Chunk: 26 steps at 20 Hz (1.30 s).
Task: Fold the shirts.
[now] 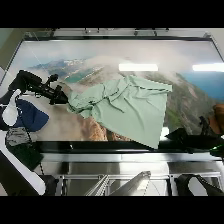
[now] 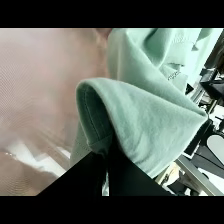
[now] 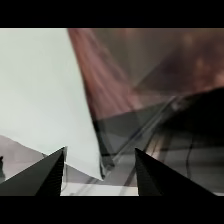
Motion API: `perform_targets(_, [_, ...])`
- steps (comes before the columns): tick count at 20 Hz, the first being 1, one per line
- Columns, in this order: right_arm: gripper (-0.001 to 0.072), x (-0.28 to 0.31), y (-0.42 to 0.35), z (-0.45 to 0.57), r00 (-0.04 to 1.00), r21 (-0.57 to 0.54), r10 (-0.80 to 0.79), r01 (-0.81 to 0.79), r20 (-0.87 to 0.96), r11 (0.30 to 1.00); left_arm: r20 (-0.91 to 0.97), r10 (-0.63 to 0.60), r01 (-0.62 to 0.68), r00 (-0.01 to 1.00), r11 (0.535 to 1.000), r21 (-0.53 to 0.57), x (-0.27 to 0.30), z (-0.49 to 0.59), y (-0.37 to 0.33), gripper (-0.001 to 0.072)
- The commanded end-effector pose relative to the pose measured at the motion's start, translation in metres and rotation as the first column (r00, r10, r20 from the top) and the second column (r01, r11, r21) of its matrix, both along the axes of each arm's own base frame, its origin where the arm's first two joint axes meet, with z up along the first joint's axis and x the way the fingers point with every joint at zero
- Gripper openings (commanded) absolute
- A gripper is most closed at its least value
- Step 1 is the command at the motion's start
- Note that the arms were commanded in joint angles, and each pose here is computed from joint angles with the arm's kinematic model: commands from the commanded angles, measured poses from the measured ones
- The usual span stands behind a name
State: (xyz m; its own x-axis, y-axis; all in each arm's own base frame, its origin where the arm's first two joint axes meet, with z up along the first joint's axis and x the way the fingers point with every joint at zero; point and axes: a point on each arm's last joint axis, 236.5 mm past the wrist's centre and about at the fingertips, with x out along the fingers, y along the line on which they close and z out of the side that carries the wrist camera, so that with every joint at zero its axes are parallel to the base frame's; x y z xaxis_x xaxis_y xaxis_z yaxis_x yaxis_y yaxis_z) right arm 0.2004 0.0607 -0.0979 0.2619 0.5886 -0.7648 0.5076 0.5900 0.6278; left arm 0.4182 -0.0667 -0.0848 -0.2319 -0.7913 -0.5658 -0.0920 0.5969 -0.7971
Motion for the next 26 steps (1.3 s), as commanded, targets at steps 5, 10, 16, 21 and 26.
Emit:
perform_targets(5, [0.0498,-0.008,0.057,-0.023,0.998,0.076,0.043,-0.039,-0.044,0.996,-0.014,-0.012,0.012,1.0,1.0,-0.013,-0.005,0.004,0.001,0.0033])
perform_targets(10, [0.0019,0.03,0.107,-0.007,0.986,0.222,0.054,-0.088,0.155,0.971,-0.015,-0.016,0.016,1.0,1.0,-0.024,-0.009,0.01,0.0,0.0033])
perform_targets(16, [0.0018,0.094,0.093,0.184,0.692,0.321,-0.063,-0.25,0.719,0.914,0.173,0.03,0.03,0.985,0.942,-0.335,-0.063,0.122,-0.034,0.0032])
perform_targets(21, [0.0017,0.043,0.028,0.453,-0.071,-0.037,0.035,-0.021,0.997,0.999,0.57,0.265,0.065,0.778,0.868,-0.492,-0.13,0.3,-0.064,0.0032])
perform_targets(26, [0.0017,-0.023,0.056,0.603,-0.413,-0.221,0.329,0.287,0.849,0.932,0.952,0.271,-0.09,0.144,0.962,-0.26,-0.193,0.466,-0.071,0.0032])
